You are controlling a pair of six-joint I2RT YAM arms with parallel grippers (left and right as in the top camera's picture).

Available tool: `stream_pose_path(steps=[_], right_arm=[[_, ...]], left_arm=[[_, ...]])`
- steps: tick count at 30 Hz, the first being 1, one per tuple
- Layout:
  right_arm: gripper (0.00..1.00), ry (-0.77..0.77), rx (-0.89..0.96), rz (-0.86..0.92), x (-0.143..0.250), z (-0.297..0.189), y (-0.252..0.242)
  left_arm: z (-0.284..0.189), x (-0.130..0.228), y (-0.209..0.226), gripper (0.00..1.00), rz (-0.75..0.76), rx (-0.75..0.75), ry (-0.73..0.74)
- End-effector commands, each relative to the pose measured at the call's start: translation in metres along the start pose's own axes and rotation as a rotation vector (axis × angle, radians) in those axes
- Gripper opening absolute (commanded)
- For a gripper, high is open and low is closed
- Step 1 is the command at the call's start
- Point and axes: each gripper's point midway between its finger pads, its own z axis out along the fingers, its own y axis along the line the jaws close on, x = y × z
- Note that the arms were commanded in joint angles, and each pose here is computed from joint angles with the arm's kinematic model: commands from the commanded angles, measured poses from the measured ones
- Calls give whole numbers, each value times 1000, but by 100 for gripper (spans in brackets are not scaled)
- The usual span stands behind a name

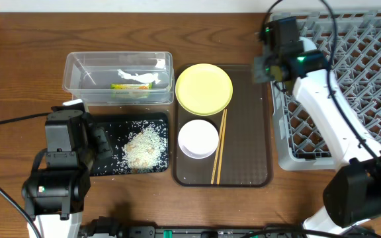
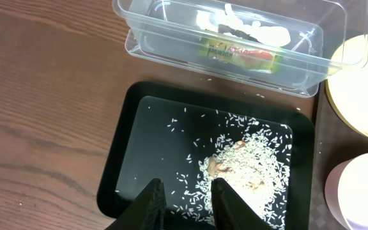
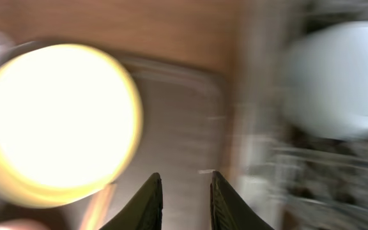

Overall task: Sort waste into correct bins and load items into the dishwasher rack
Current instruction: 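Reach the right gripper to the pink cup on the brown tray and grasp it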

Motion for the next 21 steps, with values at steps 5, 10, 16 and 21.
stream_pose_path(steps=[5, 10, 16, 21], right_arm=[[21, 167, -202, 37, 40, 30, 72], [25, 371, -351, 46, 87, 33, 117], [29, 532, -338, -10, 131, 29, 137], [29, 579, -256, -74, 153, 38, 144]], left_arm=[[0, 4, 2, 29, -5, -10, 13], [0, 4, 2, 29, -5, -10, 14], [0, 4, 2, 29, -5, -10, 14], [0, 5, 2, 33, -5, -10, 17]])
